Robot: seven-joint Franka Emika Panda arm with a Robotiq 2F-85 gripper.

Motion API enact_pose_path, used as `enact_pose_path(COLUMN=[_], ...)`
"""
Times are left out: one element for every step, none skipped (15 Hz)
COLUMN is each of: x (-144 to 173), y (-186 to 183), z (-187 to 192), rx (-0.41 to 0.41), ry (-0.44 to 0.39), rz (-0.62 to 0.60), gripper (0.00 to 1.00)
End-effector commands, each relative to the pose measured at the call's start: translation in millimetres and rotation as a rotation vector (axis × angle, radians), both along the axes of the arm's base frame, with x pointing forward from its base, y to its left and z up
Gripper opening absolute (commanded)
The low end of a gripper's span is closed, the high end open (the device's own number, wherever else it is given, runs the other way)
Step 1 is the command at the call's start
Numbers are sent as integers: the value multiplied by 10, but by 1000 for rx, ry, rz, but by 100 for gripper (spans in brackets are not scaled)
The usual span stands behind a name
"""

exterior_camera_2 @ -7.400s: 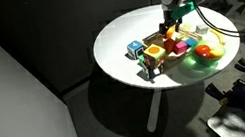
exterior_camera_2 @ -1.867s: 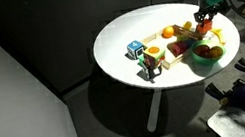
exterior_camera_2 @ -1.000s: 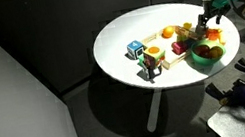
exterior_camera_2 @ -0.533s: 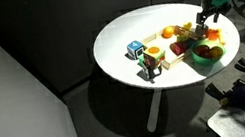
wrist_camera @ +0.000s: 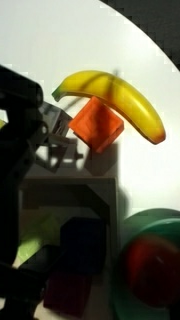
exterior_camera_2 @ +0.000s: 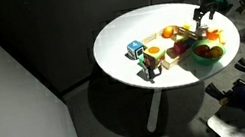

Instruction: Move the orange cube to the table

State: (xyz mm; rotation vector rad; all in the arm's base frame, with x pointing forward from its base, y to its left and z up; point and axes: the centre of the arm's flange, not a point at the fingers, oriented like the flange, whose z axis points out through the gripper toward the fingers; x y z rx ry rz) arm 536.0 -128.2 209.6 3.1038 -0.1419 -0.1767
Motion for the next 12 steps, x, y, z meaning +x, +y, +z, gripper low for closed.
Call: enact_pose_path(x=[-243,-275,-313,-356,-403,-443,-491,-539,-586,-625,-665,-704], y=[211,268,330,396,462,516,584,647,709,768,822,874], z=[312,366,420,470,515,551,588,615,642,667,693,714], rx=[44,50,55,59,61,59,52,38,29,21,15,7], ry=[-42,-49,-56,-61,-65,-68,-69,-71,-72,-71,-72,-69], rz=[40,45,48,43,36,33,27,18,4,-11,-28,-46], gripper=[100,100,100,100,100,100,100,100,100,100,100,100])
